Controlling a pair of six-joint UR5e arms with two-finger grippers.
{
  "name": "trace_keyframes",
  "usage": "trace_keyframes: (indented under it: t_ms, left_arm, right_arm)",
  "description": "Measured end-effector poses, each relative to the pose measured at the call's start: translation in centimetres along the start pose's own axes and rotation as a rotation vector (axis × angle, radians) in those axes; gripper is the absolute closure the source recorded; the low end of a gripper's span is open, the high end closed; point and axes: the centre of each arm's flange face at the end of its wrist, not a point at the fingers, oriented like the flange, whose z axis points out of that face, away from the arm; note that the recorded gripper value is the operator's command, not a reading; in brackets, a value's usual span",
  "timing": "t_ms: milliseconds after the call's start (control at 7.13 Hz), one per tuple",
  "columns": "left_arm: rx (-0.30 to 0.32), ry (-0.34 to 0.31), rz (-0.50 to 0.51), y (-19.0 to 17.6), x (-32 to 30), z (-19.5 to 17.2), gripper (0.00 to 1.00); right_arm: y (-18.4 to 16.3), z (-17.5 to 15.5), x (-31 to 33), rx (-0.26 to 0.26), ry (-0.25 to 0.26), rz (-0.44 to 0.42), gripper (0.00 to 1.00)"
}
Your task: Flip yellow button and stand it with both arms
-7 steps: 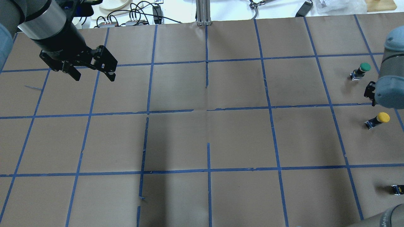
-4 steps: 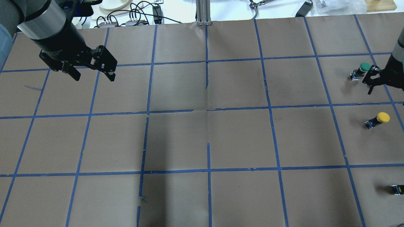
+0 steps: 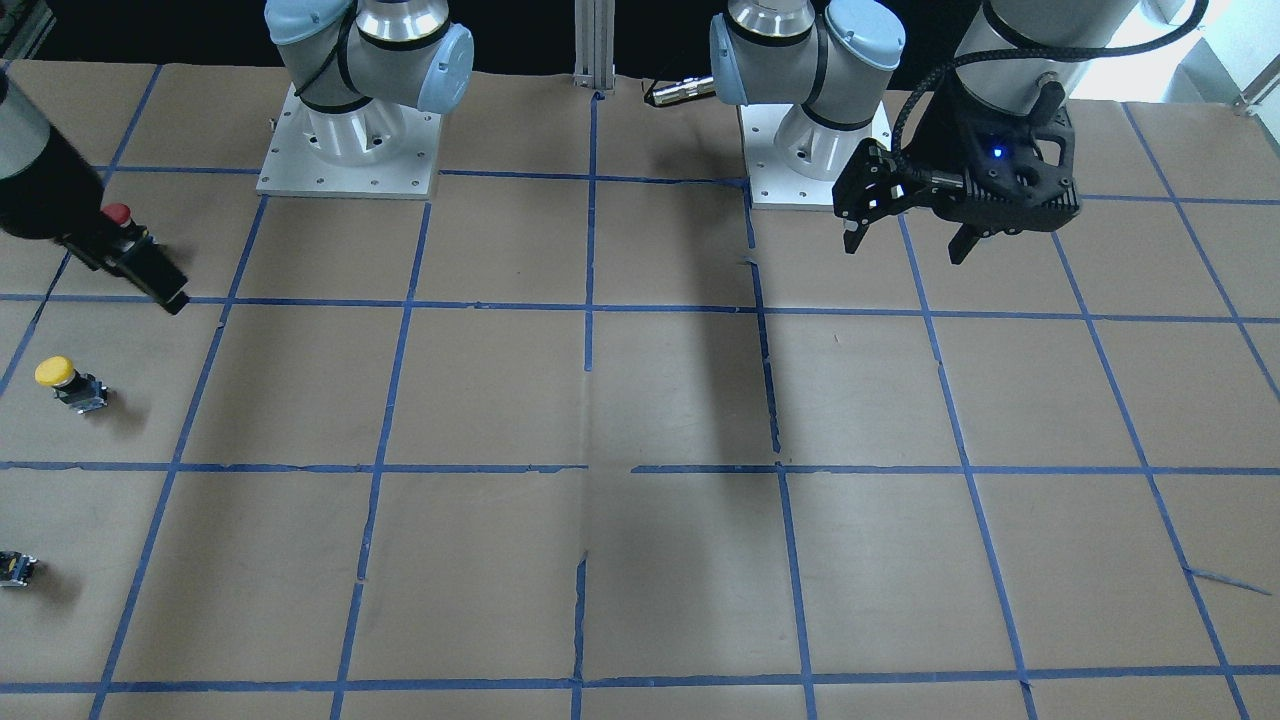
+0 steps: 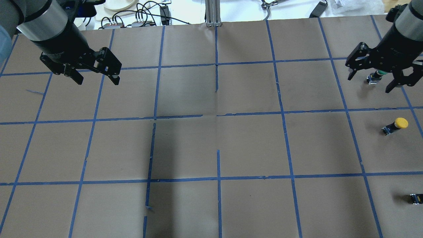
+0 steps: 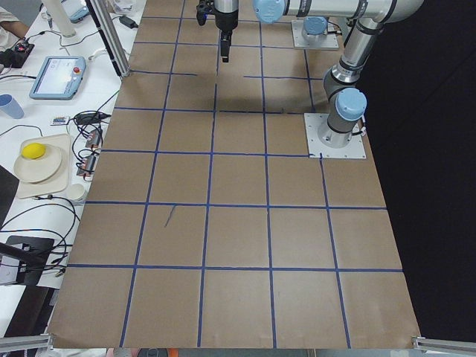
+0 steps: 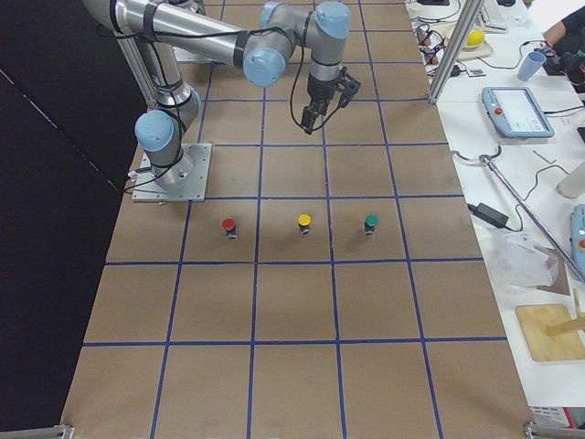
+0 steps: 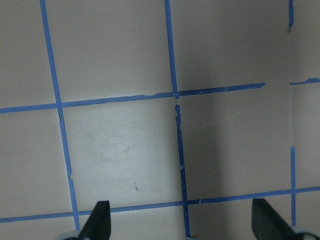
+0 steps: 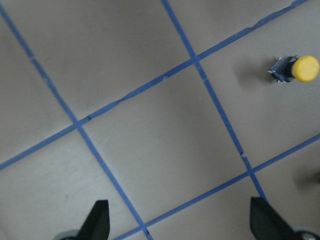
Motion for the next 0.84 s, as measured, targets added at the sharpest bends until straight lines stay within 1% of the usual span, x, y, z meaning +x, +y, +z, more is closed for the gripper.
trace_keyframes:
  t_ms: [140, 280, 421, 701, 841]
  left_arm:
    - [0.0, 0.0, 0.0, 0.0, 0.0, 0.0, 0.01]
    - [0.0, 0.0, 0.0, 0.0, 0.0, 0.0, 0.01]
    - [0.0, 0.0, 0.0, 0.0, 0.0, 0.0, 0.01]
    - [-0.001, 0.0, -0.001, 0.0, -0.1, 0.1, 0.01]
    - [-0.001, 0.0, -0.001, 0.0, -0.1, 0.1, 0.01]
  right_arm:
    - [3.4, -1.2, -2.8, -0.006, -0.007, -0.079, 0.0]
    - [6.1, -1.8, -5.0, -0.016, -0.006, -0.149, 0.0]
    - [7.9, -1.8, -6.6, -0.028, 0.0, -0.215, 0.0]
    - [9.2, -2.1, -7.5, -0.034, 0.01, -0.363, 0.0]
    - [9.5, -2.5, -7.2, -0.037, 0.009, -0.401, 0.0]
